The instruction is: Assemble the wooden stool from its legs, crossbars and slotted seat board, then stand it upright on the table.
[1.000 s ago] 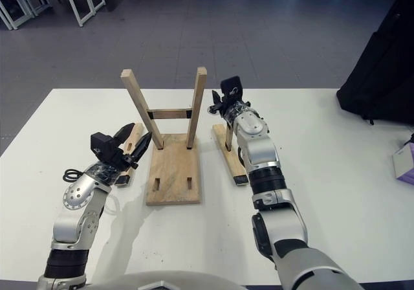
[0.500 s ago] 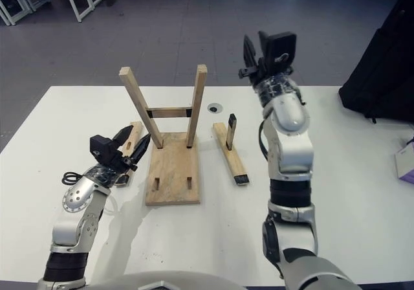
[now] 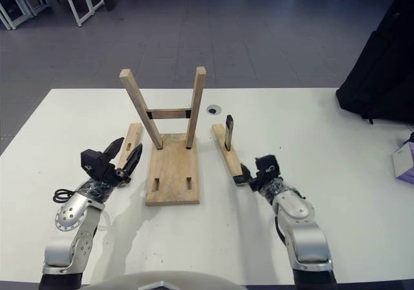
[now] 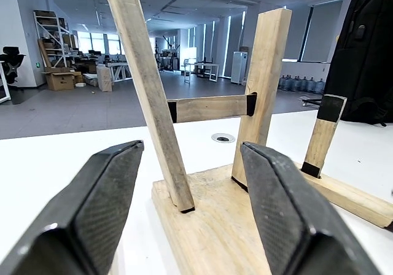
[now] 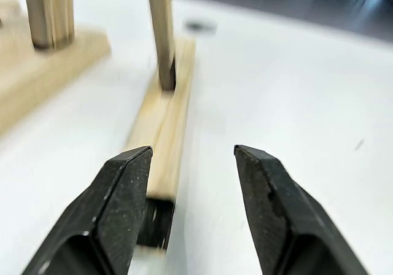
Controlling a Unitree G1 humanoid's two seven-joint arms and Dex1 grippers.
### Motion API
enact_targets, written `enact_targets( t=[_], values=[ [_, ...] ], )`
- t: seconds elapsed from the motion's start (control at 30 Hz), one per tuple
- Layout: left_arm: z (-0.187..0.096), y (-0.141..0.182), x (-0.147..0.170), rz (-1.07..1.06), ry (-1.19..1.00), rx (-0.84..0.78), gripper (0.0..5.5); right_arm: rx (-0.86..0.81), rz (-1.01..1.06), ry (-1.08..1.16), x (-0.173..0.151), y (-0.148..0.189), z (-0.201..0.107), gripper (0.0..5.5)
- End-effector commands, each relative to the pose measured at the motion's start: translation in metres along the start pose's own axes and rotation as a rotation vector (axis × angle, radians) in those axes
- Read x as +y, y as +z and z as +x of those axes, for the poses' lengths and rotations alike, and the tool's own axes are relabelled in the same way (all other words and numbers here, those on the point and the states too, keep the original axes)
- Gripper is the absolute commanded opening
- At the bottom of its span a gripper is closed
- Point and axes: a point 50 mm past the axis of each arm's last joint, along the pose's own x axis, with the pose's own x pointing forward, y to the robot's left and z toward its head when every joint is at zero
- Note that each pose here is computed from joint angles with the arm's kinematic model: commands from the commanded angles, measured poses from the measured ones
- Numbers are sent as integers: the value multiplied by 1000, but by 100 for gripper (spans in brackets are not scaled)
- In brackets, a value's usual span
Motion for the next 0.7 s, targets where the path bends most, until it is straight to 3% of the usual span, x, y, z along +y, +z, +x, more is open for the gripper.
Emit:
enact_targets(
  t=[0.03, 0.3, 0.57, 0.7],
  values=[
    [-1, -2, 0, 15, -2, 14, 292, 12, 122, 66, 11, 8, 3, 246],
    [-2, -5, -5, 5, -4, 26, 292, 64, 108, 49, 18, 10, 12, 246],
    [2, -3, -3, 16, -24, 25, 292, 91, 37, 19, 28, 5, 20, 391],
    [3, -3, -1, 18, -24, 28, 292, 192, 94, 23, 32, -13, 23, 391]
  ],
)
